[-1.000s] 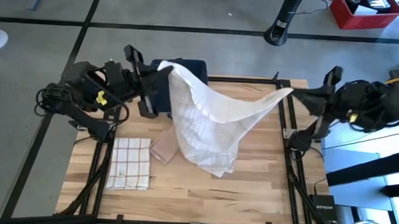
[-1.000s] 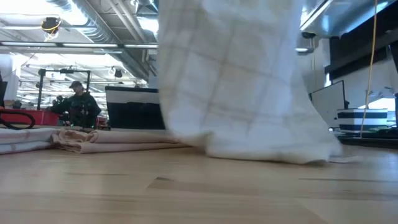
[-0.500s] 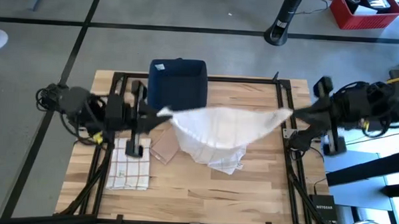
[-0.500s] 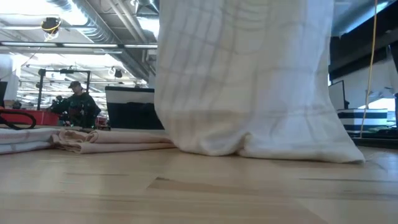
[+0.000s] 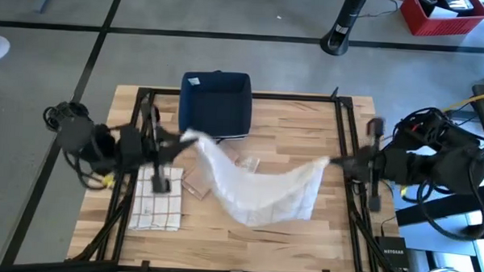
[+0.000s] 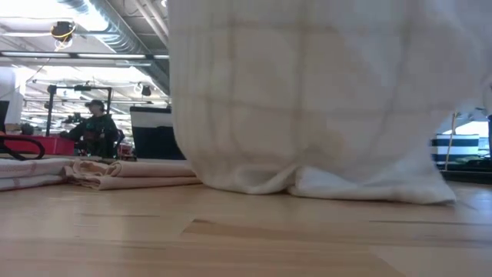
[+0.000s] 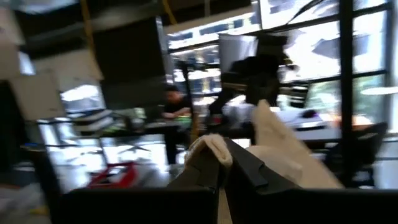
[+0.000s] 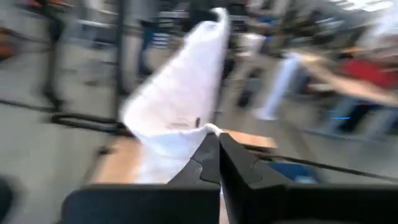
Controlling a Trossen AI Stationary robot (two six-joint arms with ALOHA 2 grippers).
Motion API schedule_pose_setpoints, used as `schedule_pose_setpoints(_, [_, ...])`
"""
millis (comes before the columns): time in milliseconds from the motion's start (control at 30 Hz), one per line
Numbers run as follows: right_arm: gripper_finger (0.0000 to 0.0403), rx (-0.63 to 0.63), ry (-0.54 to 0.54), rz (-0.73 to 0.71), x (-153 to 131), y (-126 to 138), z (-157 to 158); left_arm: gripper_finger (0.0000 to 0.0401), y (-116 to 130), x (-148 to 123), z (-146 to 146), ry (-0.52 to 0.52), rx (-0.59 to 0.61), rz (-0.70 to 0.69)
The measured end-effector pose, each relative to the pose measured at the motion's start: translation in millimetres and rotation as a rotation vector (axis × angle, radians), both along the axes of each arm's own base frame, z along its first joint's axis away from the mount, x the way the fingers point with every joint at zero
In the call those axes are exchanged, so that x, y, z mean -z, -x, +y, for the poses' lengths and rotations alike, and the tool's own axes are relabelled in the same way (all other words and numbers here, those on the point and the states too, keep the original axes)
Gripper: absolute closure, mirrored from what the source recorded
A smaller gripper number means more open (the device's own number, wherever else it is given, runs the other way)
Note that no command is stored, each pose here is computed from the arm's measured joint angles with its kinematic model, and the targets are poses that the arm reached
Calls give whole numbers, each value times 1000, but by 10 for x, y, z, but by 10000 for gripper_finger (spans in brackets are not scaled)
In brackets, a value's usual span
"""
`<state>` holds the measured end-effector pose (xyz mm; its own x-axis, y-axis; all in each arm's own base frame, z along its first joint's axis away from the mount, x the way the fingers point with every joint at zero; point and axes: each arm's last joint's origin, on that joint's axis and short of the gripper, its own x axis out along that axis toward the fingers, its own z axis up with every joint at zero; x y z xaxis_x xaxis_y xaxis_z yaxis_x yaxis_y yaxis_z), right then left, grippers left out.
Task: Fold towel
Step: Fold the right white patterned towel
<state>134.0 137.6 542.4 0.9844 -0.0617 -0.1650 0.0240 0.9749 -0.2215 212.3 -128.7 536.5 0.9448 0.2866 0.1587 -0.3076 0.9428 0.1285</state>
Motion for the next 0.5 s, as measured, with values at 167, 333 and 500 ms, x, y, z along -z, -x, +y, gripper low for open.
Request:
schedule_pose_setpoints(167, [402, 336, 176, -67, -91, 134, -250, 396, -144, -79, 353, -84, -177, -28])
schedule_pose_setpoints(333, [402, 540, 232, -90, -203, 381, -591, 396, -340, -84, 866, -103, -233, -66])
schedule_pose_setpoints(500, [402, 577, 149, -124, -278, 649, -944, 396, -516, -85, 1349, -124, -184, -149])
